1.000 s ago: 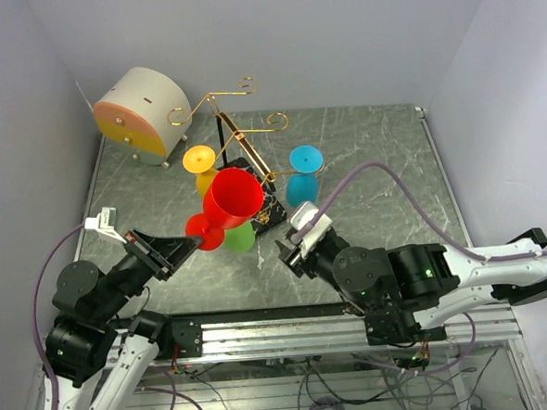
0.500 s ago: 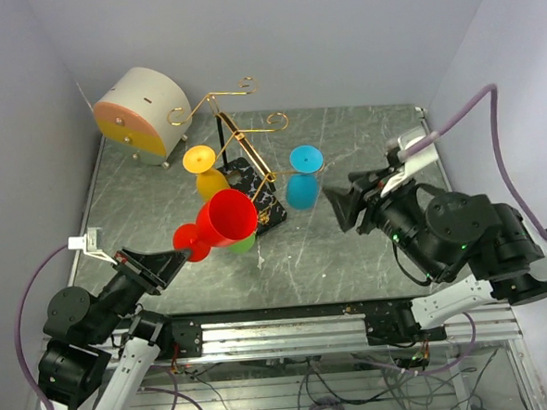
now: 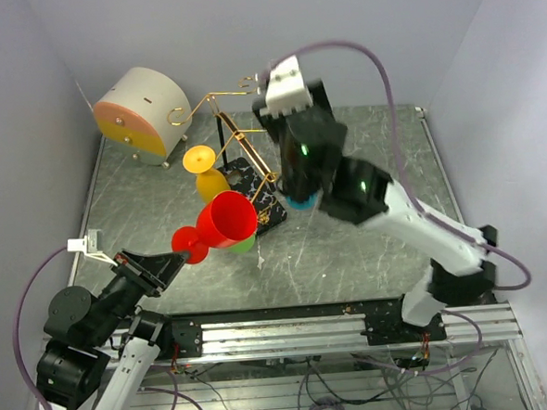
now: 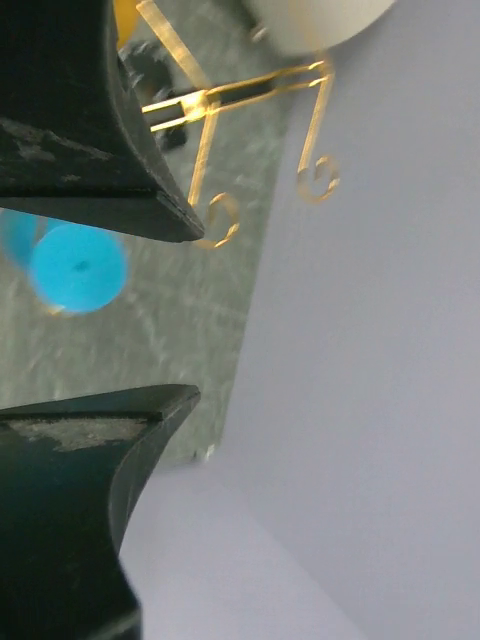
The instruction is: Take the wine glass off the wine glass rack
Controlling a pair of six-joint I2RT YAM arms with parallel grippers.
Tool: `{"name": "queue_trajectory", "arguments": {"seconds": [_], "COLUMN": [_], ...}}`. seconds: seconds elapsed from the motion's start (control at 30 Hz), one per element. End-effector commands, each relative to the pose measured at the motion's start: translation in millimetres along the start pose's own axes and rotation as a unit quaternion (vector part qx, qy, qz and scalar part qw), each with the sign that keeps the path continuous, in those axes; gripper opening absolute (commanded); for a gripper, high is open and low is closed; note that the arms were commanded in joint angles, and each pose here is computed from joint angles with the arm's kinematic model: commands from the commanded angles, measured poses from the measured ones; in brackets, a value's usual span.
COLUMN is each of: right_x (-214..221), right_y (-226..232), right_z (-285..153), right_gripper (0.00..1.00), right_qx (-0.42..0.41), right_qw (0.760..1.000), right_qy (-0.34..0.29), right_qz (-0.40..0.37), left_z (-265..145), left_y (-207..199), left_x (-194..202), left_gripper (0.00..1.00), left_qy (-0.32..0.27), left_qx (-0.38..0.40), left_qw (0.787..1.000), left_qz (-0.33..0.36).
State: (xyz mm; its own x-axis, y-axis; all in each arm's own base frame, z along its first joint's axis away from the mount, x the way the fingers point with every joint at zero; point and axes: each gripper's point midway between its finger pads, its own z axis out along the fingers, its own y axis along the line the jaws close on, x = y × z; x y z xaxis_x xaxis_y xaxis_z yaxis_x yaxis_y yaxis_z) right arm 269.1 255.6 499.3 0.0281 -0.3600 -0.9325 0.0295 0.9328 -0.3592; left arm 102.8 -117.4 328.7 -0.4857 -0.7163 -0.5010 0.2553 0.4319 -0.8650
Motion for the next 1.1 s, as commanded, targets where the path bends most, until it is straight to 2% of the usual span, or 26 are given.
{"name": "queue_trajectory", "arguments": {"seconds": [0.0,0.03,0.1,0.13,0.2,0.3,0.37,0.43,0.47,0.5,0.67,0.8,0.93,0.97,1.0,1.07], "right_x": [-22.3,-25.9,-26.0,-21.6,-20.2,-16.0,-12.0,-10.0,-8.2,-5.2,7.1,15.9,24.4,25.4,25.2,24.3], "right_y": [-7.7,-4.4,12.9,14.6,42.6,64.0,70.2,74.8,76.9,79.8,95.7,106.9,114.0,116.0,117.2,117.7], "right_z": [37.5,38.8,30.2,24.1,-9.6,-65.7,-94.6,-113.2,-118.7,-121.3,-117.9,-115.5,-109.4,-109.3,-108.8,-104.4], "right_gripper": [0.51,0.40,0.01,0.00,0.00,0.00,0.25,0.51,0.55,0.59,0.59,0.57,0.52,0.46,0.34,0.00], "right_qx": [-0.078,-0.110,-0.201,-0.227,-0.363,-0.505,-0.565,-0.606,-0.618,-0.624,-0.631,-0.636,-0.628,-0.629,-0.630,-0.621], "right_qw": [0.992,0.987,0.968,0.960,0.912,0.838,0.797,0.766,0.756,0.751,0.745,0.741,0.747,0.745,0.745,0.751], "right_qy": [0.017,0.021,0.032,0.041,0.046,0.055,0.067,0.069,0.071,0.075,0.098,0.109,0.123,0.125,0.126,0.128], "right_qz": [0.094,0.116,0.146,0.161,0.183,0.200,0.204,0.204,0.204,0.202,0.192,0.186,0.183,0.182,0.182,0.185], "left_z": [-11.6,-12.4,-12.7,-12.4,-10.4,-2.8,3.4,9.5,12.6,15.1,24.5,27.2,29.2,29.7,30.8,31.8], "left_y": [-12.5,-12.6,-12.3,-12.1,-12.0,-13.1,-15.6,-18.4,-19.6,-20.9,-28.1,-33.6,-37.0,-37.5,-37.3,-35.4], "left_x": [-9.6,-9.8,-10.5,-10.8,-11.2,-11.8,-12.1,-12.1,-12.3,-12.2,-16.0,-19.6,-21.2,-21.3,-21.2,-21.7], "left_gripper": [0.07,0.07,0.07,0.07,0.07,0.07,0.07,0.07,0.07,0.07,0.07,0.07,0.07,0.07,0.07,0.07], "left_qy": [-0.024,-0.024,-0.025,-0.025,-0.022,-0.014,-0.007,0.001,0.004,0.008,0.017,0.016,0.015,0.016,0.017,0.016], "left_qx": [0.015,0.014,0.011,0.010,0.008,0.008,0.012,0.018,0.020,0.022,0.028,0.032,0.036,0.037,0.037,0.032], "left_qw": [0.999,0.999,0.999,0.999,0.999,0.999,0.999,0.998,0.998,0.998,0.996,0.996,0.996,0.996,0.996,0.996], "left_qz": [0.015,0.016,0.022,0.026,0.033,0.044,0.051,0.059,0.062,0.065,0.078,0.082,0.083,0.083,0.083,0.083]}}
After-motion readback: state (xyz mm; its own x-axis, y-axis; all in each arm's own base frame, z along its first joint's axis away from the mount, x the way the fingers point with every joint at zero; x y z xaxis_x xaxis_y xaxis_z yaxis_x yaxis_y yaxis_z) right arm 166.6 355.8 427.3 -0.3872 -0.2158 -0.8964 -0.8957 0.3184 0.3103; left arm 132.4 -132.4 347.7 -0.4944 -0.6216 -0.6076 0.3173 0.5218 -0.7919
